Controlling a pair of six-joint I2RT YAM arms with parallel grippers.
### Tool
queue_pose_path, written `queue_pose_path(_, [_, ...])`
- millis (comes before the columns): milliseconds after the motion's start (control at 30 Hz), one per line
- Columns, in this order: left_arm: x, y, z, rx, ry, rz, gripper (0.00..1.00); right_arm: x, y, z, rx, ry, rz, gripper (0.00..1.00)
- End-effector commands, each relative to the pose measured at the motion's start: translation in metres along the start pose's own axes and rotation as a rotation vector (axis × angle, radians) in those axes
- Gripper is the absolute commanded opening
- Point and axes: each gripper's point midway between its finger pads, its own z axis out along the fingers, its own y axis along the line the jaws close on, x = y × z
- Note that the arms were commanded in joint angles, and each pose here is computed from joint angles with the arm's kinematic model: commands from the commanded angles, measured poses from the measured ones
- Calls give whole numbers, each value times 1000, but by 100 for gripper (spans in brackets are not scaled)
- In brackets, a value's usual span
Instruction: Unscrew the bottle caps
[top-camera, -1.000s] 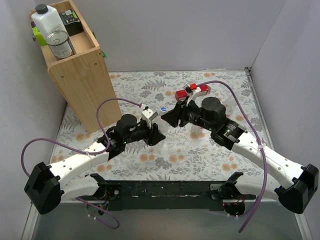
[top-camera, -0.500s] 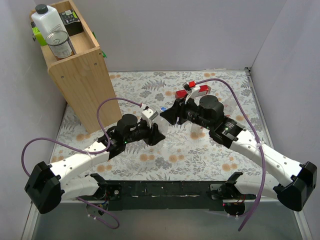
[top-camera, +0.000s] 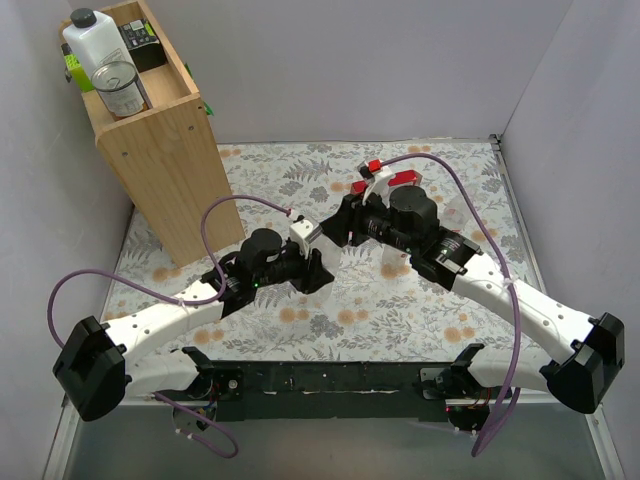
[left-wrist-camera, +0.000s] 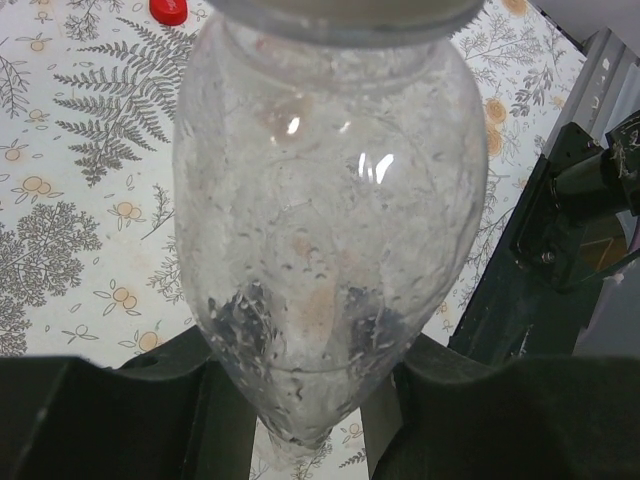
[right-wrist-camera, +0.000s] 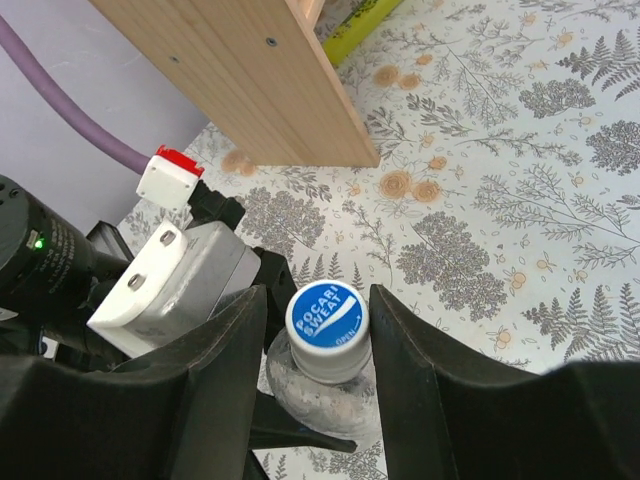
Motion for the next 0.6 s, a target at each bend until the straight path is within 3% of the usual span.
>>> queue_pose_path(0, [-16, -6, -1, 3, -31, 30, 6, -26, 26, 2, -90, -61, -19, 53])
queue_pose_path(167, [-16, -7, -1, 3, -32, 26, 6, -23, 26, 5, -89, -49, -17, 52])
queue_pose_path(267, [-16, -10, -2, 17, -36, 23, 6, -20, 23, 6, -76, -46, -17, 46])
queue_pose_path(500, [-16, -16, -3, 51, -39, 25, 6, -30, 19, -4, -63, -75, -74, 18])
queue_pose_path(567, [-17, -20, -3, 76, -40, 33, 6, -37, 21, -14, -73, -85, -123, 17])
